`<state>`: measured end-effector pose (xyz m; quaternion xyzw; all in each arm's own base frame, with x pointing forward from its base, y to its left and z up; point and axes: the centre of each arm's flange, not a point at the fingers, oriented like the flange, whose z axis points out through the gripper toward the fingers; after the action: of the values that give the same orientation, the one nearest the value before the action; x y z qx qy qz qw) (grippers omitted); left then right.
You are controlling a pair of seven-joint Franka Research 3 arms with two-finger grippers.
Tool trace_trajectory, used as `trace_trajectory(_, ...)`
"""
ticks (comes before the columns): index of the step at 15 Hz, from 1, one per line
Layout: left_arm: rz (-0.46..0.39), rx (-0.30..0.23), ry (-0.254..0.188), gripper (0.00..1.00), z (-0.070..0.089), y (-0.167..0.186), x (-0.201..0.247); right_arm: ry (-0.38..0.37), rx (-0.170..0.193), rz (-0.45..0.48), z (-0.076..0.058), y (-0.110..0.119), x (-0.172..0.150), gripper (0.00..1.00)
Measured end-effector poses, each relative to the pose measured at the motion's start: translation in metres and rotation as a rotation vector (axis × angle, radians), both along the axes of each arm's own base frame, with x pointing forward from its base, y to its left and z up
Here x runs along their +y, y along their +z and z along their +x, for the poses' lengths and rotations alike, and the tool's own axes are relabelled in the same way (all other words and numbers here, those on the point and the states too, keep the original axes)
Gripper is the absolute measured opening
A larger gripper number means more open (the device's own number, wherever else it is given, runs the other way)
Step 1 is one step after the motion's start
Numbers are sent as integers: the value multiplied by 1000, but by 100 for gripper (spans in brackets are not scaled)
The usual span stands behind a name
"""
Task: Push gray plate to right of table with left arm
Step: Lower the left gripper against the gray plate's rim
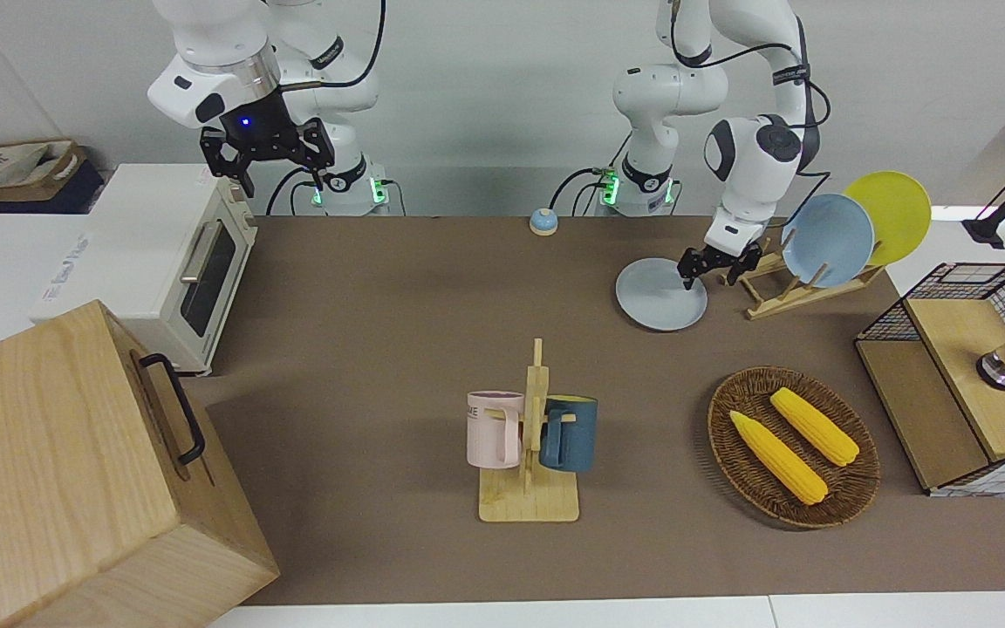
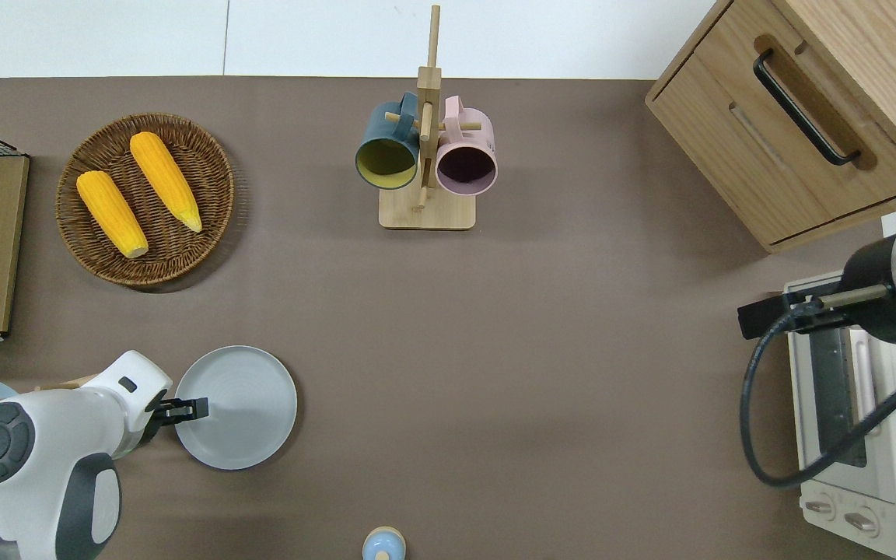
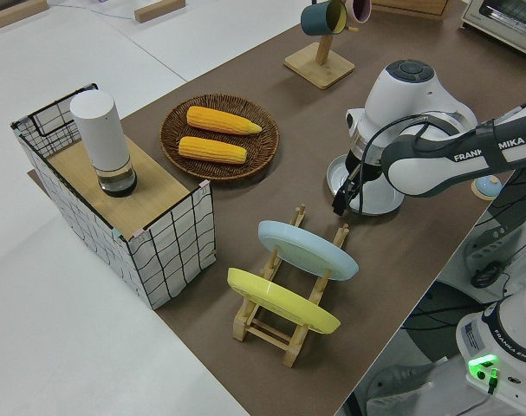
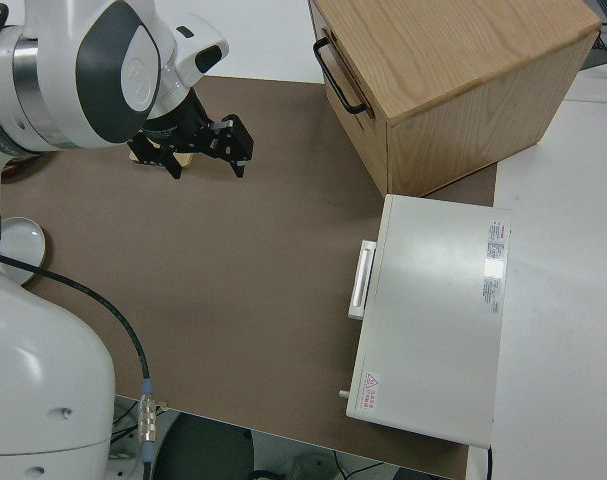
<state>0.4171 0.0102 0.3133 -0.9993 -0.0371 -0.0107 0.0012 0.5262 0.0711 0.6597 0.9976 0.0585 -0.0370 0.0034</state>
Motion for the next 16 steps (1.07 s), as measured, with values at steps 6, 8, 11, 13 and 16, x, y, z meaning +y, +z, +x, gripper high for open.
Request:
trace_trajectory(6,0,-15,3,26,2,-10,1,0,0,0,0,0,0,99)
trace_trajectory(8,-1,-19,1,12,4,-10,0,0,0,0,0,0,0,99)
trace_trajectory(11,-1,-22,1,10,3,-9,-1,0,0,0,0,0,0,99)
trace_trajectory(13,-1,-22,1,10,3,-9,-1,0,0,0,0,0,0,99)
trace_trajectory(16,-1,-23,0,7,3,-9,-2,0,0,0,0,0,0,99)
